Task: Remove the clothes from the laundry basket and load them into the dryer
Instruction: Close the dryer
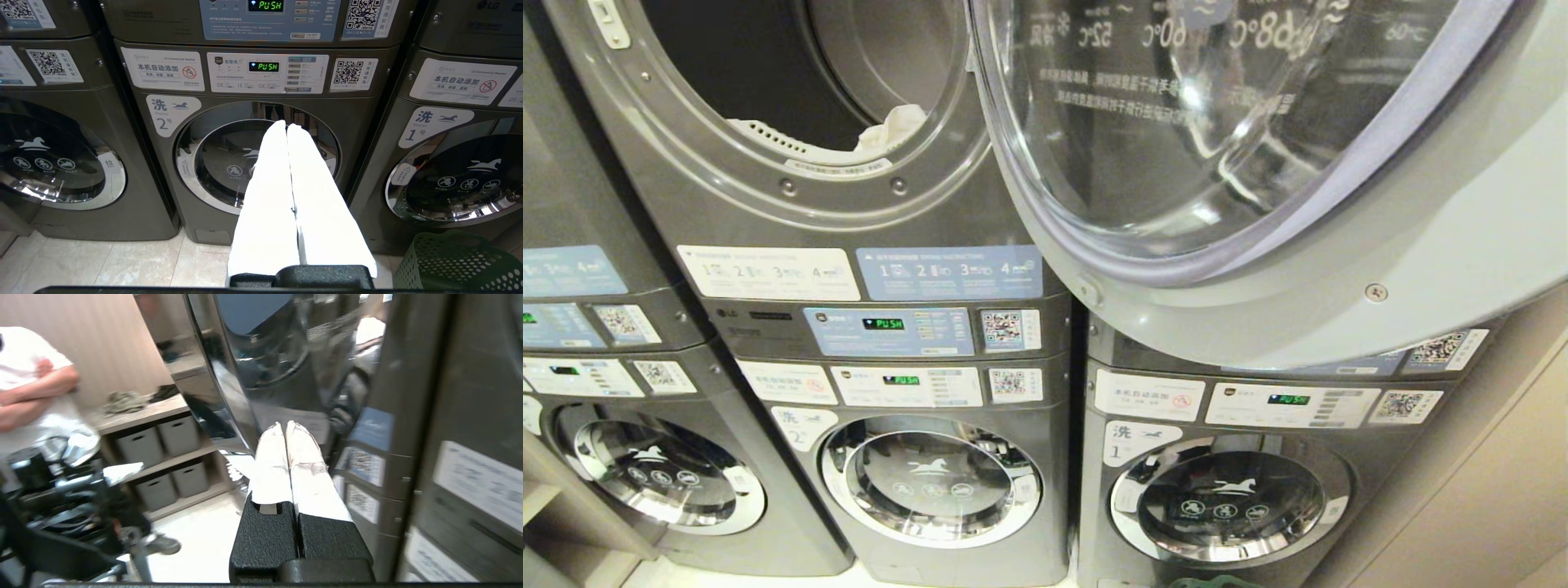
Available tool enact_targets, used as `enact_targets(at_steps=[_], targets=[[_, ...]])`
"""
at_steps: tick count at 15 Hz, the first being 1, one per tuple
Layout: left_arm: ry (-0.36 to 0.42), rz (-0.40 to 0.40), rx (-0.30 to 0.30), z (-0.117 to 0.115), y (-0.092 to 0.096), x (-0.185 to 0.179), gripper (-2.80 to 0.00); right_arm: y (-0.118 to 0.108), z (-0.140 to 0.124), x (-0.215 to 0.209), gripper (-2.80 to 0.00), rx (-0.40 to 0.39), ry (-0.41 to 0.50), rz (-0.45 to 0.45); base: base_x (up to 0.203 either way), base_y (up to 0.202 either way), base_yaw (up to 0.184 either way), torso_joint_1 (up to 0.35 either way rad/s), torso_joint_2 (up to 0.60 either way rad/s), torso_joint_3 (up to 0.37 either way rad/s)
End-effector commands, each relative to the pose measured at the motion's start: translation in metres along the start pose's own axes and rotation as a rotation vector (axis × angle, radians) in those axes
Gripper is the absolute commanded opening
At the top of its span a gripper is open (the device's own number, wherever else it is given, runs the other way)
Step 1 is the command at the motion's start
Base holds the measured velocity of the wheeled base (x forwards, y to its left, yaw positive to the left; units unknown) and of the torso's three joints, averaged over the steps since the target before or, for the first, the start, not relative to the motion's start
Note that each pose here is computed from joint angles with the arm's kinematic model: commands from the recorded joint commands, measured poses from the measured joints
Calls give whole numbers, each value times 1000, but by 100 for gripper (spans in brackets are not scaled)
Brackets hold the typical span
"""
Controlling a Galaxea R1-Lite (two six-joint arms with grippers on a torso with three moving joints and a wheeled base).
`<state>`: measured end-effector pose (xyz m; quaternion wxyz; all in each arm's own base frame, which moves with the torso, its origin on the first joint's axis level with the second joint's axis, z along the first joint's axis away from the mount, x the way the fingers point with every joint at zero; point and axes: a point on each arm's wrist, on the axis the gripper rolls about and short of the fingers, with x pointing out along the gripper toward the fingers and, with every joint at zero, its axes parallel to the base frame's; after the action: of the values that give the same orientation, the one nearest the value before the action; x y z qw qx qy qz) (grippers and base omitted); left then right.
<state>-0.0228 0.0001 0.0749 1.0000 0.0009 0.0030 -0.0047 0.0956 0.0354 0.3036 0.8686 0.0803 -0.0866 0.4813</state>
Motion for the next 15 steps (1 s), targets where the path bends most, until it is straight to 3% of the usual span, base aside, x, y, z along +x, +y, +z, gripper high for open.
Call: enact_targets(at_steps=[1,9,15], targets=[[0,0,0,0,0,0,-280,-3,-3,10,-280,26,20,48,0,0,0,0,0,0],[0,0,0,0,0,0,-280,-24,-7,57,-280,-16,69,129,0,0,0,0,0,0],[0,0,0,0,0,0,-280,-7,-2,95,-280,16,50,238,0,0,0,0,0,0]])
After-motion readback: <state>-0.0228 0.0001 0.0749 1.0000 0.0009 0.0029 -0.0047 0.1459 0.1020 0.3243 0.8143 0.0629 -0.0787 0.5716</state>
